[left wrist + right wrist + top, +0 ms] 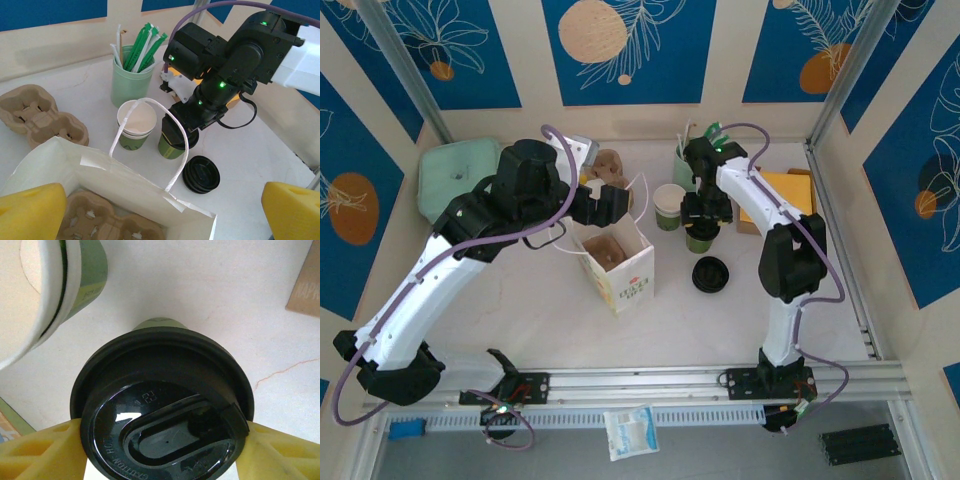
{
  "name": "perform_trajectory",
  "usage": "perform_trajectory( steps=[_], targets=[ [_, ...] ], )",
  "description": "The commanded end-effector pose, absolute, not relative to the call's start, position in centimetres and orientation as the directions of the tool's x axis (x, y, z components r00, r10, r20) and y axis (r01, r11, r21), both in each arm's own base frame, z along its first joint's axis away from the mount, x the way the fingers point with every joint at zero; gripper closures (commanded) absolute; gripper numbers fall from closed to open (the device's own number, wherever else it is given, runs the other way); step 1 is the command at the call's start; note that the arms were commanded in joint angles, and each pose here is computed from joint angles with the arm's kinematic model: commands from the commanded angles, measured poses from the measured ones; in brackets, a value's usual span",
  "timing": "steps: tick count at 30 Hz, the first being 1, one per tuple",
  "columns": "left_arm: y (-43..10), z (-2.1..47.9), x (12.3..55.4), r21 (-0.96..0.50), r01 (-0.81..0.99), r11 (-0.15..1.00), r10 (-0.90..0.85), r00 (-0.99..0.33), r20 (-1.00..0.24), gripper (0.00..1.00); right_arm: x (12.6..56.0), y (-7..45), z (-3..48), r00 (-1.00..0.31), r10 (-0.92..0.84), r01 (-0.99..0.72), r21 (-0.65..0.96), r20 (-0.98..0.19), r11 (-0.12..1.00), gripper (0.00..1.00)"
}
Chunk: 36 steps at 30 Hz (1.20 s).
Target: Pack the takeout coffee
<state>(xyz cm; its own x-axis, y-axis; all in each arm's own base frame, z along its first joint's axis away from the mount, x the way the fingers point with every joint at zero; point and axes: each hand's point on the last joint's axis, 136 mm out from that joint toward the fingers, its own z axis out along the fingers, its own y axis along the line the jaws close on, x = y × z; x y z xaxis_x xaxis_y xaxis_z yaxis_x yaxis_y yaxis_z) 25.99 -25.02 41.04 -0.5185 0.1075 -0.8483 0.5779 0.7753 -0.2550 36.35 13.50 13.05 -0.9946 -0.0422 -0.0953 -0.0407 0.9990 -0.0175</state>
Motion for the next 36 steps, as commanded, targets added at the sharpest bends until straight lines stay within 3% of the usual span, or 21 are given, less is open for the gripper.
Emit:
perform_trajectory(
  steps=[1, 30, 36],
  targets=[
    [-24.7, 41.3, 25.8, -0.248, 0.571, 0.783, 0.106, -0.515, -0.851, 0.00, 34.9, 14.1, 11.5, -0.998, -0.046, -0.046, -0.012, -0.050, 0.999, 0.30],
    [-24.8, 41.5, 26.0, -0.244, 0.571, 0.784, 0.110, -0.514, -0.851, 0.01, 34.5, 13.7, 10.0, -0.997, -0.057, -0.057, 0.005, 0.060, 0.998, 0.29],
    [-24.9, 41.5, 26.0, -0.241, 0.575, 0.782, 0.115, -0.513, -0.850, 0.00, 34.8, 13.6, 10.3, -0.997, -0.061, -0.062, -0.006, 0.053, 0.998, 0.33]
  ],
)
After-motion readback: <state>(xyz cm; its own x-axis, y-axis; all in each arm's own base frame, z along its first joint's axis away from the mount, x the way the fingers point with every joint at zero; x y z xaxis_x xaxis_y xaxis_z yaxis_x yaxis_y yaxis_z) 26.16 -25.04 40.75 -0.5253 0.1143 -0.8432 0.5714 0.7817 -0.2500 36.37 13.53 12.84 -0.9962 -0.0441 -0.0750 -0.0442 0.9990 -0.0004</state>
